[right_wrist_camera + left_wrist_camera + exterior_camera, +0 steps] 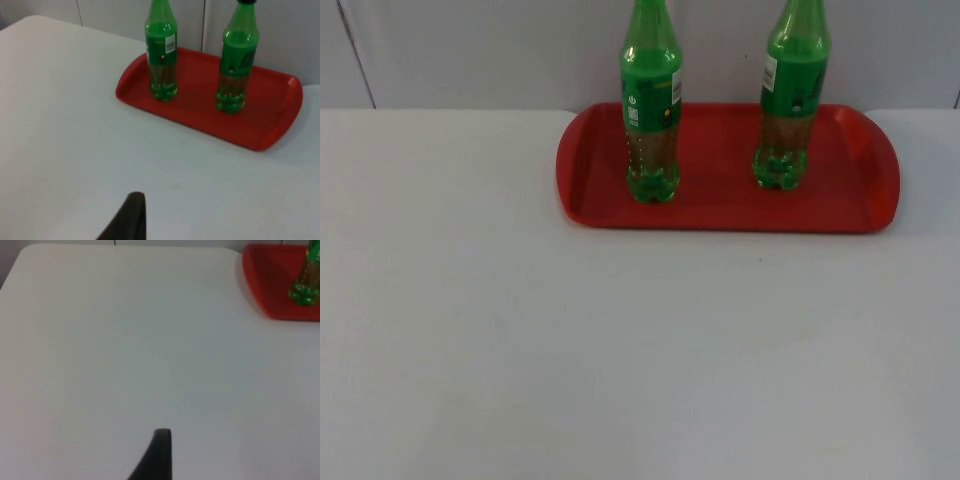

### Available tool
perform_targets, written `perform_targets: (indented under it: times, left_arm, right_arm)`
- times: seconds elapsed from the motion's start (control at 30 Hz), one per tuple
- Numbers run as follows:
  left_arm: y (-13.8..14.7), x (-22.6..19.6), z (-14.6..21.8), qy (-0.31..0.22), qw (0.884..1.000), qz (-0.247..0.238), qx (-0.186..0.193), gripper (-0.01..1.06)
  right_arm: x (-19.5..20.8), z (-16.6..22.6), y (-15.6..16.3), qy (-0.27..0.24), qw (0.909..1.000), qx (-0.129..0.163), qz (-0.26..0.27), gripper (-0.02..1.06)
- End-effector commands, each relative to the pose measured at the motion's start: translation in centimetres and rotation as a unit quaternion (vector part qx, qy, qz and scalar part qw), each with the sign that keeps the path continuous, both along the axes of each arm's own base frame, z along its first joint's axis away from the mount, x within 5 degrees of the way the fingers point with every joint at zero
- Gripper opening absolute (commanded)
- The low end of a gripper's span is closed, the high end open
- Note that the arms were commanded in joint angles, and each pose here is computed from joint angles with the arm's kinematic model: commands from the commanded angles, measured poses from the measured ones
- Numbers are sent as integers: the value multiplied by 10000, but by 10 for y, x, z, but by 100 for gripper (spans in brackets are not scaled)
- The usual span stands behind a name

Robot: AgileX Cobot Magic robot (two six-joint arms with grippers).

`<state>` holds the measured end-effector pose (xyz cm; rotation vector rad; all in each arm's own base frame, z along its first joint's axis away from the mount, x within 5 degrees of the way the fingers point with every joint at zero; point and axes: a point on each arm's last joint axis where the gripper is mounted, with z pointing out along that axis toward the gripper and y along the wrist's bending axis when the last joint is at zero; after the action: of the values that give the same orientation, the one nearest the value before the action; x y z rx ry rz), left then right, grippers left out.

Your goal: Place the bottle upright on the tray.

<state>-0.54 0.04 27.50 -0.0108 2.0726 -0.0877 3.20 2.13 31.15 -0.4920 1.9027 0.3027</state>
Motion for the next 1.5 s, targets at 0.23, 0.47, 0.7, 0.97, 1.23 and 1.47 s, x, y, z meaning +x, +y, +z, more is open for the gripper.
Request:
perform_targets:
  times: [0.23,0.47,0.7,0.97,1.23,1.47]
  left_arm:
    - [-1,1,0,-35,10000,-54,-60,85]
    - [-1,1,0,-35,10000,-54,-60,85]
    - [-1,1,0,-35,10000,-54,-60,85]
    - [-1,1,0,-35,10000,-54,-60,85]
    - [-1,1,0,-35,10000,-54,-60,85]
    - [-1,1,0,-35,10000,-54,-60,85]
  right_arm:
    - [-32,-7,-13,-306,9995,55,52,105]
    - [-41,-14,-20,-172,9997,33,-146,105]
    - [-42,-22,-22,159,9995,-54,-252,105]
    - [-39,-32,-23,492,9977,-71,-462,105]
    - [-39,-32,-23,492,9977,-71,-462,105]
    - [-39,-32,-23,475,9979,-107,-429,105]
